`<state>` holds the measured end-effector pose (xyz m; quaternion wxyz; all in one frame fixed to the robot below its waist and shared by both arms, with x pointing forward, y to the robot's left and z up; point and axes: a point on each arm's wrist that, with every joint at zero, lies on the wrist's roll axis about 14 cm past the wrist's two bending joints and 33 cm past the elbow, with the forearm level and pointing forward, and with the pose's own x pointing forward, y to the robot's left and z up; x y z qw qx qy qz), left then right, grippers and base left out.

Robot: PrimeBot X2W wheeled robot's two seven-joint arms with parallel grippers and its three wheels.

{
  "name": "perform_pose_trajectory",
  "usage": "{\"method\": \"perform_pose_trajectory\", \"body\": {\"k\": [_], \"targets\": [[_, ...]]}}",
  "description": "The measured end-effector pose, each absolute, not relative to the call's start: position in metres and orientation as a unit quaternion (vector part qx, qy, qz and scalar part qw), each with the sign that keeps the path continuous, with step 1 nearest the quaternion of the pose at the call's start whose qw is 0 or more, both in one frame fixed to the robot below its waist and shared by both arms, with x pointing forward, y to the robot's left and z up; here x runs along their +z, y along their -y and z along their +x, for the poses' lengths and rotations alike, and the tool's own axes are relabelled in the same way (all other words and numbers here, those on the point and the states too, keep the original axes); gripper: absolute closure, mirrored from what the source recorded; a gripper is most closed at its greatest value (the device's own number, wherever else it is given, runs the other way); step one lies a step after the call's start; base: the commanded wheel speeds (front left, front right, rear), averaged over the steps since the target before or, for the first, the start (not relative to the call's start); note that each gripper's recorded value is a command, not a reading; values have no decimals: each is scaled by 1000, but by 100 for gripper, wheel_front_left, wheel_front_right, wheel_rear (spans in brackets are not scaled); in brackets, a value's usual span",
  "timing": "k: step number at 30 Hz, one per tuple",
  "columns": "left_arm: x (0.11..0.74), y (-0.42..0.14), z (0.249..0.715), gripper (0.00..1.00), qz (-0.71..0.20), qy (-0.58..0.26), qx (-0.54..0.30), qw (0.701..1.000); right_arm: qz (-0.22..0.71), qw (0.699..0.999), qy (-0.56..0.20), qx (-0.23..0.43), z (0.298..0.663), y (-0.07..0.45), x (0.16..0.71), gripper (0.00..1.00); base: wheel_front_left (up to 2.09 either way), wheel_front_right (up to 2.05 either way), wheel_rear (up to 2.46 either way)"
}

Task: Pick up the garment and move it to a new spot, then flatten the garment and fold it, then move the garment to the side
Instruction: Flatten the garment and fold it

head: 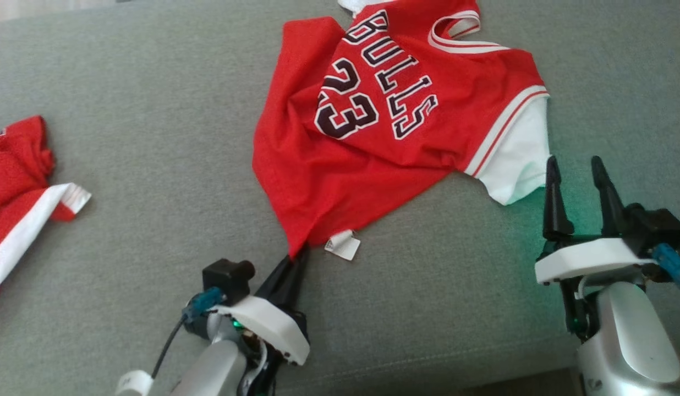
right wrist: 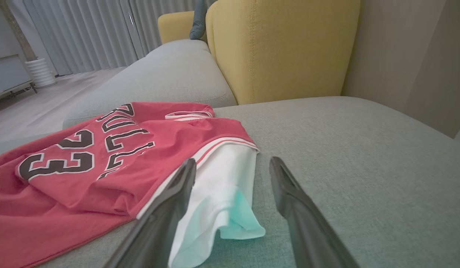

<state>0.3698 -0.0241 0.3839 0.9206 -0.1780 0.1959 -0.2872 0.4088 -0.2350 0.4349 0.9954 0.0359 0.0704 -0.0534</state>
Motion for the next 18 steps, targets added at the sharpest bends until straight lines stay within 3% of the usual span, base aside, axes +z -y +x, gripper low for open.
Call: {"method": "perform_pose_trajectory", "body": {"k": [8,18], "targets": [[377,-56,382,100,-173,-185,-148,956,33,993,-104,-45,403,227,414,0,0,0,0],[373,-83,385,100,-162,-182,-113,963,38,988,-145,-48,393,225,388,0,0,0,0]]}}
